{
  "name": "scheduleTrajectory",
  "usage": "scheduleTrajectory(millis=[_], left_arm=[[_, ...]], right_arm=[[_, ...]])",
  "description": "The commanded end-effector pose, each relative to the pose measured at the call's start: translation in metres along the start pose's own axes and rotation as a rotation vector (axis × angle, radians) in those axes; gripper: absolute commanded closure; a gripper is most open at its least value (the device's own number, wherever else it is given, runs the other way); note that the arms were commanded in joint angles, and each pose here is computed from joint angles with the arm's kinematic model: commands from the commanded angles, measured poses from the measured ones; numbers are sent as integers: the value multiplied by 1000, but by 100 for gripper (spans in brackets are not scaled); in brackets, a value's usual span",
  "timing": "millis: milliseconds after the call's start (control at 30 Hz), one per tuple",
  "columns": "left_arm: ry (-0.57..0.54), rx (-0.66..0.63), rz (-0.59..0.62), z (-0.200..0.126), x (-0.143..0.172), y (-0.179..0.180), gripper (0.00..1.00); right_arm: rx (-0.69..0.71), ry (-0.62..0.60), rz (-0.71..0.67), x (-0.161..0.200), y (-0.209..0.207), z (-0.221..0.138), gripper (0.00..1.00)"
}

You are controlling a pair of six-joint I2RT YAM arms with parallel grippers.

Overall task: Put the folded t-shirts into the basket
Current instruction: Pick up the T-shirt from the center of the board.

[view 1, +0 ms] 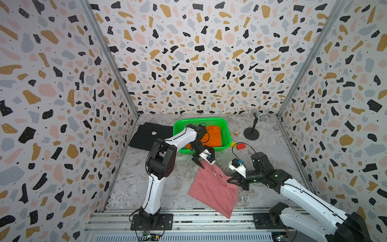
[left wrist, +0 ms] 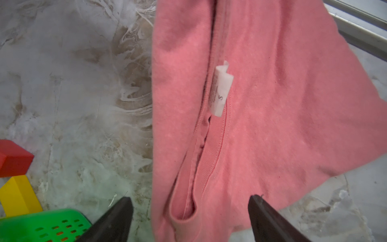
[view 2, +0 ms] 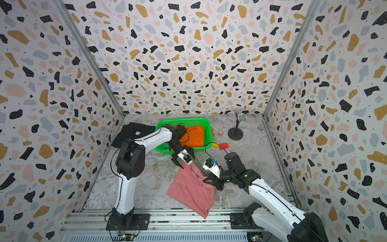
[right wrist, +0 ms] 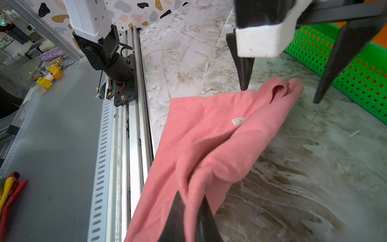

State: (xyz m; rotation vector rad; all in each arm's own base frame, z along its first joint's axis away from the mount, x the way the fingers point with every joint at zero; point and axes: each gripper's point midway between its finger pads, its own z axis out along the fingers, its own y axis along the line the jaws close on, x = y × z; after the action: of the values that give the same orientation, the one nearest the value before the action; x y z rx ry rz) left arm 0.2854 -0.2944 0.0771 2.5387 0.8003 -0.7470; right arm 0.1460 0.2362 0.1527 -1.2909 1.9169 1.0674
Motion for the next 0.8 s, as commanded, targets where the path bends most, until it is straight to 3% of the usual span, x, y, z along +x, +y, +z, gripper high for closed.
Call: scheduleTrajectory(millis=[0,133,300,600,667,733,767], left_arm=[[-29,44,-4,5,-3,-8,23],[-20,58,-6,8,0,-12,37],[-15,69,-10,10,2,-14,44],[-18,99,-16,3,-7,-24,68],[-13,106,-18,1,-8,-27,79],[-8,117,-25,-2,-11,-31,100],[-3,117,-32,-3,-12,-31,100]], right_arm=[[-17,-59,-66,-20,9,-7,100],[-18,-65,-51,-22,10,-9,100],[-17,-56,-29,-20,12,-11,100],[31,-36,1,-17,8,-15,100],[41,-39,4,-18,7,-16,100],[50,-43,10,-19,6,-17,100],[56,-46,9,-20,6,-17,100]])
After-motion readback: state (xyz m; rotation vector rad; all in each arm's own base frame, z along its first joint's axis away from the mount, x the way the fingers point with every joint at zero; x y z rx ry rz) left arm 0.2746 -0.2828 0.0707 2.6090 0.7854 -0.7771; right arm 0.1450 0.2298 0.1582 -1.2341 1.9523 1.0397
